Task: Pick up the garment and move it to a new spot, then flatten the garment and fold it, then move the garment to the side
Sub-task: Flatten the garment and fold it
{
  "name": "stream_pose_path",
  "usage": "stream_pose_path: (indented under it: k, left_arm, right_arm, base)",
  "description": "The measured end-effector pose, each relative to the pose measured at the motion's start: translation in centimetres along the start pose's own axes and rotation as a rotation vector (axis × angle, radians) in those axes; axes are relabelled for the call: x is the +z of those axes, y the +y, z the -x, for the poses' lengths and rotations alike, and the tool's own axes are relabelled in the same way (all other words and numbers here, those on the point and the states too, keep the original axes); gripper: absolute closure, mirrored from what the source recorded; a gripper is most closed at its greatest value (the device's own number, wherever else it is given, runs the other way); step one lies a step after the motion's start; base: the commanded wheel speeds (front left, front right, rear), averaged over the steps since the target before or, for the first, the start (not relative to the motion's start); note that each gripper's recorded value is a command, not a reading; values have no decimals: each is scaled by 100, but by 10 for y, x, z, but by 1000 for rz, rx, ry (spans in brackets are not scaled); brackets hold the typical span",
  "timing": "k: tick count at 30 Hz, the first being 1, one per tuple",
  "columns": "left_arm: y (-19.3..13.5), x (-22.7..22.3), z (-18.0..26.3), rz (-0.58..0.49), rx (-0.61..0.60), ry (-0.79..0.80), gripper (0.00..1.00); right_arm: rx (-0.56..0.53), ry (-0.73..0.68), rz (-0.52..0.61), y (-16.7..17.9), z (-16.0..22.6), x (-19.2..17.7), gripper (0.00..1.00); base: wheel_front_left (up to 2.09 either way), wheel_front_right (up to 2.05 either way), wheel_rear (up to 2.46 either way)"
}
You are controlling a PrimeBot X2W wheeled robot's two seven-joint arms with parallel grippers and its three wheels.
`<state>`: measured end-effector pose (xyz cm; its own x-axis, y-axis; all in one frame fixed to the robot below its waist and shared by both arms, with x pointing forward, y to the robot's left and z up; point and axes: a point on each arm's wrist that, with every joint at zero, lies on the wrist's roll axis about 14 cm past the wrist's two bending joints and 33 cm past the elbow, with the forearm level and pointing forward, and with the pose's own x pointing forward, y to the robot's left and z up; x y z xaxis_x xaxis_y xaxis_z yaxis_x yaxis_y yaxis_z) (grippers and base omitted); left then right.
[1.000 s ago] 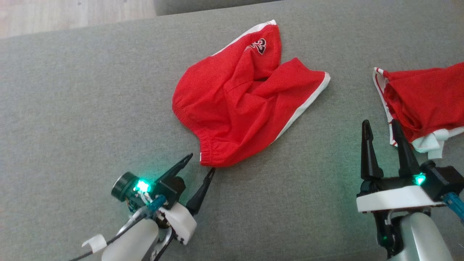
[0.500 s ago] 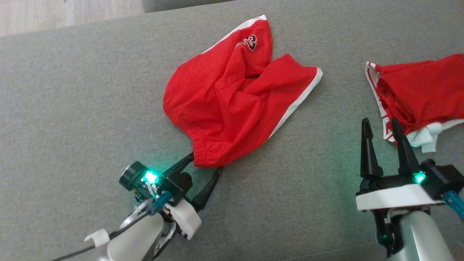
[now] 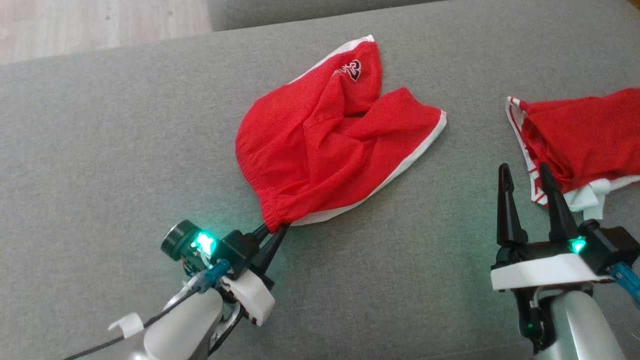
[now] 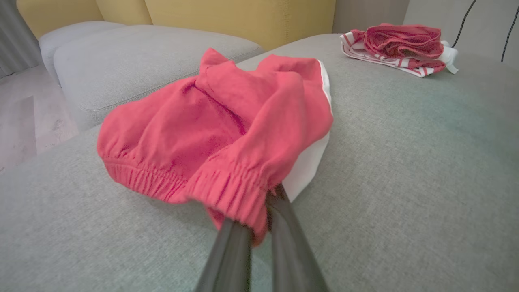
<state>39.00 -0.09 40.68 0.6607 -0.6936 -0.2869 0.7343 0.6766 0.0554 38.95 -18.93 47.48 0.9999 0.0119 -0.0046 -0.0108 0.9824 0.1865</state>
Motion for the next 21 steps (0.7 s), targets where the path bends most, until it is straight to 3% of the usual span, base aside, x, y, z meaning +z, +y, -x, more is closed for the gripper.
stream_pose_path:
  k: [8,21]
  left_arm:
    - [19,12,13,15,45,-7,100]
    - [28,-4,16,24,20,94,100]
  right_arm:
    - [34,33,5,11,-5,-11,0]
    - [29,290,52,6,-60,-68,0]
  base:
    - [0,0,0]
    - [0,0,0]
